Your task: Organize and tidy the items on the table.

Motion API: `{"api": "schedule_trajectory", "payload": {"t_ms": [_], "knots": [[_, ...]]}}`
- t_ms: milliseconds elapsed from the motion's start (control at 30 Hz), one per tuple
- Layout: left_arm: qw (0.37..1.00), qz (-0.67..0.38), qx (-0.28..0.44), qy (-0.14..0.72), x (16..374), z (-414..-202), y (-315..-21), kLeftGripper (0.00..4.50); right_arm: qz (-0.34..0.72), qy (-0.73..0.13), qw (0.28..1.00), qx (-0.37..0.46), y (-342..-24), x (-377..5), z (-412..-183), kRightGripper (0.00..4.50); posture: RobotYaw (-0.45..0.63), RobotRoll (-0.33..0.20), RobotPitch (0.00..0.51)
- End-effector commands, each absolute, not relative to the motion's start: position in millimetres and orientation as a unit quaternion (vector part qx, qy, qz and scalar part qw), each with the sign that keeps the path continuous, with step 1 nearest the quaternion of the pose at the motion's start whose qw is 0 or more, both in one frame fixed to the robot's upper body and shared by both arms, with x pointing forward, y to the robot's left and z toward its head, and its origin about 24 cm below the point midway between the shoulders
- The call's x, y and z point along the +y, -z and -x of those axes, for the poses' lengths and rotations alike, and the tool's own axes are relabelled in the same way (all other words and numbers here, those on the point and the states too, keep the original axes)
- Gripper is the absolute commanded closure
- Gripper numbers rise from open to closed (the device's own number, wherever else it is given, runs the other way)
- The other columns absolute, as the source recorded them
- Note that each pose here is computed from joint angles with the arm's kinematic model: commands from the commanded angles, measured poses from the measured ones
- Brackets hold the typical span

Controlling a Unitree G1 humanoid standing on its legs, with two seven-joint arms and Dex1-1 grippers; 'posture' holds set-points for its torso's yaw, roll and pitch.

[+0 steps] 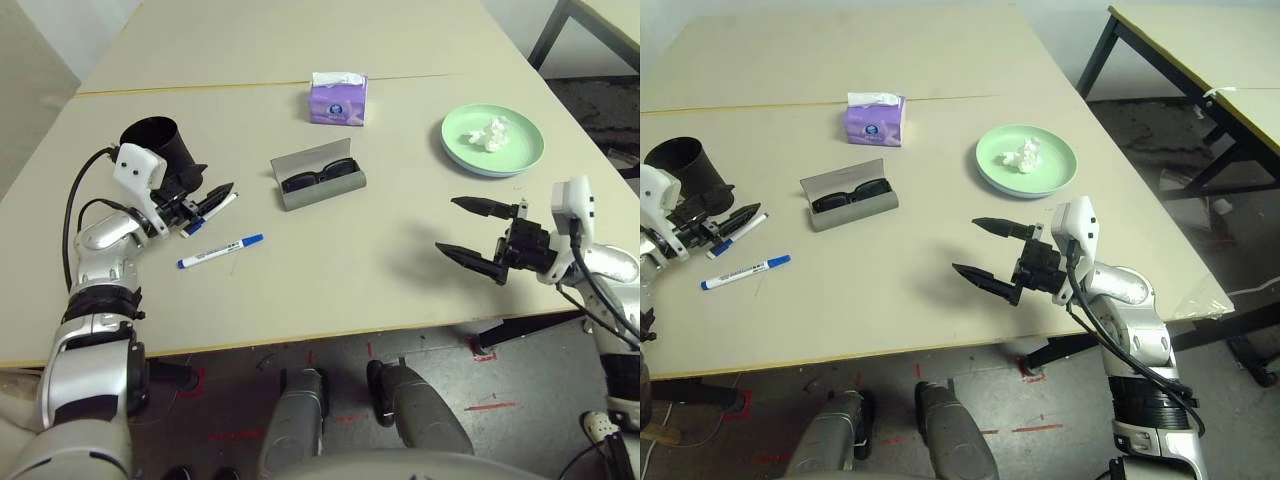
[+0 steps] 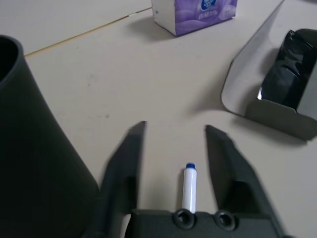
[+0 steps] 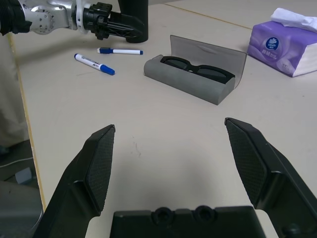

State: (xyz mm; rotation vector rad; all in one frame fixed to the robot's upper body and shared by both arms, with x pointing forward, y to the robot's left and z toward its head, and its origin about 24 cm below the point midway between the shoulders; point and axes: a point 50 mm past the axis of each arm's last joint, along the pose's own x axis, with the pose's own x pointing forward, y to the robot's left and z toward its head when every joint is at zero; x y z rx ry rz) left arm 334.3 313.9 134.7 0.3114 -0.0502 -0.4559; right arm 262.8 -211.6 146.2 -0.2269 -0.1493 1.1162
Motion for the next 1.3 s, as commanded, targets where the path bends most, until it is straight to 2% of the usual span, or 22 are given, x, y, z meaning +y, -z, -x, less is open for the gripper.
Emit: {"api": "schedule_trajectory", "payload": {"t_ms": [33,133,167,700,1067,1300], "knots": [[0.962,-0.153,-0.014,0.226,309,-337,-127,3.36,0.111,-0.528,0.839,-0.065,-144,-213,-260,0.0,-0.16,0.0,0.188],[0.962,-0.153,-0.017,0.225,302,-341,-125,4.41,0.114,-0.527,0.84,-0.061,-143,-214,-259,0.0,-0.17,0.0,0.187],[0.963,-0.153,-0.019,0.222,301,-343,-126,4.46,0.115,-0.527,0.84,-0.06,-143,-214,-259,0.0,-0.17,0.0,0.187],[0.96,-0.159,-0.049,0.226,259,-371,-136,4.46,0.118,-0.514,0.847,-0.062,-145,-213,-256,0.0,-0.2,0.0,0.192],[0.965,-0.153,-0.056,0.207,254,-380,-146,4.46,0.124,-0.496,0.856,-0.069,-151,-216,-250,0.0,-0.23,0.0,0.185],[0.971,-0.142,-0.034,0.189,252,-384,-143,4.46,0.131,-0.491,0.858,-0.08,-162,-214,-247,0.0,-0.25,0.0,0.18]]}}
